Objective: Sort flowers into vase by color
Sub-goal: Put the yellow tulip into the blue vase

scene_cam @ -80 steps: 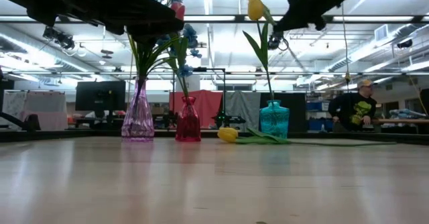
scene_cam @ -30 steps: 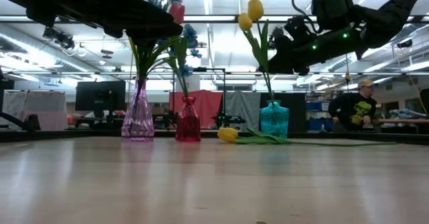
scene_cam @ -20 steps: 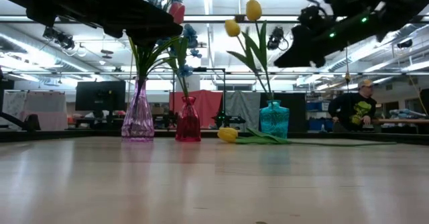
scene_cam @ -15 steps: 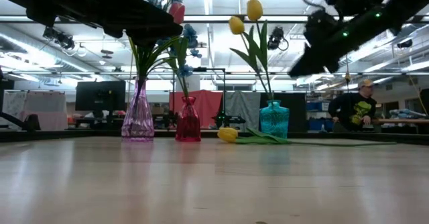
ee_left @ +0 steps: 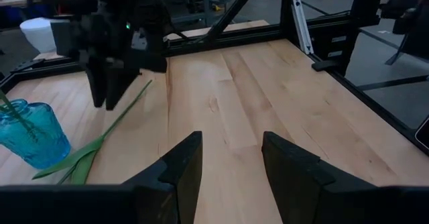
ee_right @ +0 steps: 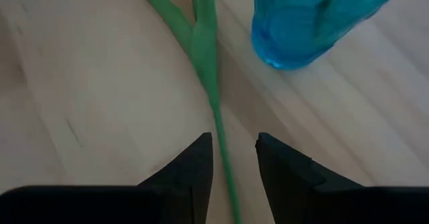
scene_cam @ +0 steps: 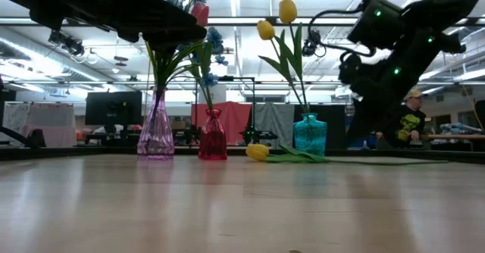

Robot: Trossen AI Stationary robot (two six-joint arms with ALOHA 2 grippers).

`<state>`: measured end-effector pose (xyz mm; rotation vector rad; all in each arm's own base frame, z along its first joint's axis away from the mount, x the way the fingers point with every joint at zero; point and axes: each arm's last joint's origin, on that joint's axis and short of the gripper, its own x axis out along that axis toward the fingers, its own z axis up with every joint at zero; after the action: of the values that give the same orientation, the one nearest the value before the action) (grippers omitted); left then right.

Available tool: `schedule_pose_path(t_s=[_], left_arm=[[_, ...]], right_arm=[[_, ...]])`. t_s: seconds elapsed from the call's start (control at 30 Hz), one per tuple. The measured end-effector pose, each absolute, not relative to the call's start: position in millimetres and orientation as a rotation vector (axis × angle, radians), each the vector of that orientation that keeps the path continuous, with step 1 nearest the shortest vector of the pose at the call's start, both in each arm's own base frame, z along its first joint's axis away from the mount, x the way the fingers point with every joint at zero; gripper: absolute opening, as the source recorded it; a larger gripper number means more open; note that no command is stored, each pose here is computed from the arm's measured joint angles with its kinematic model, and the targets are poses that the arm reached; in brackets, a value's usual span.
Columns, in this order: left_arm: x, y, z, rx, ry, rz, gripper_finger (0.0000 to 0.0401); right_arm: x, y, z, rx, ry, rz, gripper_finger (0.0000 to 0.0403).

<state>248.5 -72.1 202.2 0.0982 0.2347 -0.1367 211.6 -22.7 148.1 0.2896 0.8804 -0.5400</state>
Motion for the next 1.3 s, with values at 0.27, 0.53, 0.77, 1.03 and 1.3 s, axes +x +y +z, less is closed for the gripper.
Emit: schedule_pose_path(t_s=[0.27,0.53,0.77,1.03,1.3], left_arm=[[248,-72,202,0.11,0.237,-0.138,0.0163],[248,-72,202,0.107,0.241,-0.137,0.0163],[248,-72,199,0.108,0.264,-0.137,0.0163],[248,-72,200,0.104,0.264,-0.137,0.0163],[247,-72,198,0.097,0.281,-0.135,0.0163]], right_arm=[[231,-22,130,0.28,0.932,-0.541,0.0129],[250,-26,116,0.173,0.917,-0.575,0.0129],[255,-31,102,0.211,0.937,-0.581,0.0094],[254,-28,103,0.219,0.94,-0.586,0.0014],[233,-22,130,0.309,0.996,-0.503,0.0004]])
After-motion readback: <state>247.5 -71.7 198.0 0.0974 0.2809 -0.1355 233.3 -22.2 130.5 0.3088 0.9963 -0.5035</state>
